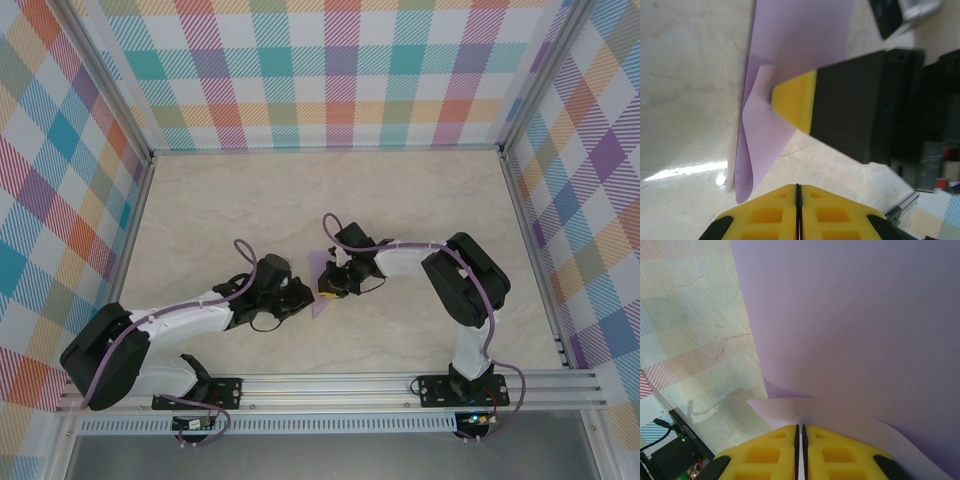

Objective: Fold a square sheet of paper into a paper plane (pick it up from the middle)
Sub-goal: Third fold the triangle at the center of the table.

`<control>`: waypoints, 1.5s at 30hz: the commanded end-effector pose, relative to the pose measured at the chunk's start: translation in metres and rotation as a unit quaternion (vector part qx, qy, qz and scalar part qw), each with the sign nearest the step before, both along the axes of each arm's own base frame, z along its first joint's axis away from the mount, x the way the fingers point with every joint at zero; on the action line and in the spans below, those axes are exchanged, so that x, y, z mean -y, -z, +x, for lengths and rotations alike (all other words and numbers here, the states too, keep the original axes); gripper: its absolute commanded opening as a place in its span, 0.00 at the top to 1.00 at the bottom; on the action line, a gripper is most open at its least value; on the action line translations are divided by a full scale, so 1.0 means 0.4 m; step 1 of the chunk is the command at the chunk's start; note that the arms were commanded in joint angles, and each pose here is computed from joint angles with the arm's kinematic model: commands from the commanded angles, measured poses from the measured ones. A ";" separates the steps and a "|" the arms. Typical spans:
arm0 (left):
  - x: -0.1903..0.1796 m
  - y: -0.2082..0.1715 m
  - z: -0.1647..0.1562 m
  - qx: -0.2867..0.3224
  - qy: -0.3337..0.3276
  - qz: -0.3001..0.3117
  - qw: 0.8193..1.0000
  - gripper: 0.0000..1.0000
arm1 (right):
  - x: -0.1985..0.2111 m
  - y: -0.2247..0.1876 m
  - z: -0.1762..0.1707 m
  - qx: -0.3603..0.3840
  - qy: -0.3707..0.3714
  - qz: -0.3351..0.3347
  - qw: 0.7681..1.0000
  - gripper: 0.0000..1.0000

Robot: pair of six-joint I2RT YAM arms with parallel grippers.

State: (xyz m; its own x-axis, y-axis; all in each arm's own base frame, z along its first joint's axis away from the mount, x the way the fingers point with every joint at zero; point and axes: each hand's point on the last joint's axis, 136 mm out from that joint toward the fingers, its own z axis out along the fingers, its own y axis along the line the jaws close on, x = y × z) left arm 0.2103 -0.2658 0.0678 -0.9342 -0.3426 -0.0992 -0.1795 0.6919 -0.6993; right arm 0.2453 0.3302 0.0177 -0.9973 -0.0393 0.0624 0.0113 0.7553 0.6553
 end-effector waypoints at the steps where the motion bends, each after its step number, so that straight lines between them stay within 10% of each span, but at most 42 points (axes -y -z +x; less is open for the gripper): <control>1: 0.037 -0.002 0.001 -0.001 0.003 -0.008 1.000 0.91 | 0.008 -0.002 -0.004 0.000 0.000 -0.008 1.000 0.88; 45: 0.018 0.124 -0.001 -0.033 -0.001 0.085 0.996 0.94 | 0.013 -0.005 -0.009 -0.001 -0.001 -0.009 1.000 0.91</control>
State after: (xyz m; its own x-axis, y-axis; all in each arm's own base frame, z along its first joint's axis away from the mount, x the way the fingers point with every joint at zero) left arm 0.2142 -0.2784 0.0244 -0.9373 -0.3393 -0.0795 -0.2270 0.7674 -0.5996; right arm 0.2452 0.3290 0.0167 -0.9973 -0.0361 0.0636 0.0138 0.7604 0.6493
